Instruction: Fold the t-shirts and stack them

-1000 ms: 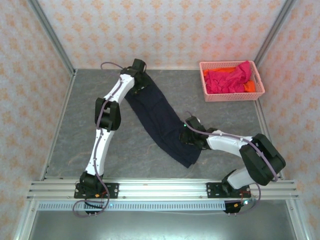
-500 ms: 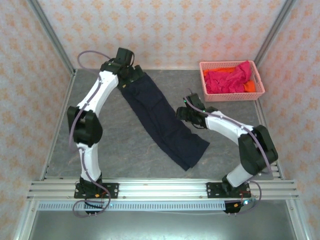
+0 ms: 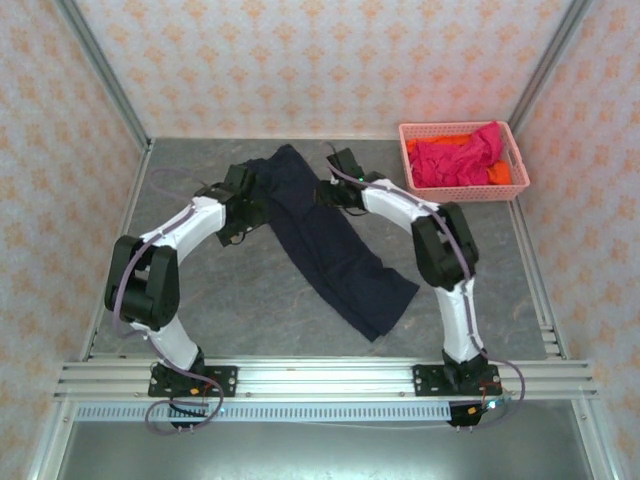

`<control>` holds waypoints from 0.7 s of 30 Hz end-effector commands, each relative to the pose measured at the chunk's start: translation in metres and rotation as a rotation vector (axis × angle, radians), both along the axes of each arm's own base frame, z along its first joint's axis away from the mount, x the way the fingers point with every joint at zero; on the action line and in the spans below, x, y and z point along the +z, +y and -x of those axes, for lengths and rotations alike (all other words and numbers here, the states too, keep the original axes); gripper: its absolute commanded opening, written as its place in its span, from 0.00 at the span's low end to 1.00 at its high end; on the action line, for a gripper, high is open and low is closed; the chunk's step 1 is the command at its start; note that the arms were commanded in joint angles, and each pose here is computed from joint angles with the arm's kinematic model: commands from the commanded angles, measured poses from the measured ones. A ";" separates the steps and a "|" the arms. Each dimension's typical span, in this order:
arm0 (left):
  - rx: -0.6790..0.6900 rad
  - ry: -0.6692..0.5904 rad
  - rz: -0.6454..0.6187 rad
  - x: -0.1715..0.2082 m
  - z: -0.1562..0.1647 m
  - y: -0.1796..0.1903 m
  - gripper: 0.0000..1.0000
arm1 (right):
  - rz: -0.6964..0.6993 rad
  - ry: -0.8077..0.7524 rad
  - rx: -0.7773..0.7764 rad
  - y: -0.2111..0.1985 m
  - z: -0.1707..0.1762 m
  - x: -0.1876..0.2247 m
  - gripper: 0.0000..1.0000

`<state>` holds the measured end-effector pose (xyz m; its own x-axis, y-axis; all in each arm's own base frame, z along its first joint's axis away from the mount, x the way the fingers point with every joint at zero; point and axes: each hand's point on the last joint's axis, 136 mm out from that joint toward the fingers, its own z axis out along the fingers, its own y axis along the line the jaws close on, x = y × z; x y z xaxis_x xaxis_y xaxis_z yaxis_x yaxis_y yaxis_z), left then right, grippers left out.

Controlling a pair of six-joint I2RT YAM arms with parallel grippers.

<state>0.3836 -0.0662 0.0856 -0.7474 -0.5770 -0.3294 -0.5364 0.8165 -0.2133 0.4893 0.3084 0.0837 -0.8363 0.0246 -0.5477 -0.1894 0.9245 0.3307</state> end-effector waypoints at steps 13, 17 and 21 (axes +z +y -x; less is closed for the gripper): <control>-0.034 -0.060 0.002 0.021 0.010 -0.004 0.91 | -0.179 0.069 -0.117 0.057 -0.086 -0.059 0.34; -0.122 -0.042 -0.017 0.025 0.012 -0.031 0.92 | -0.149 0.058 -0.196 0.024 -0.103 -0.061 0.34; -0.153 -0.049 -0.013 0.026 0.012 -0.046 0.92 | -0.119 0.055 -0.275 -0.018 -0.119 -0.060 0.34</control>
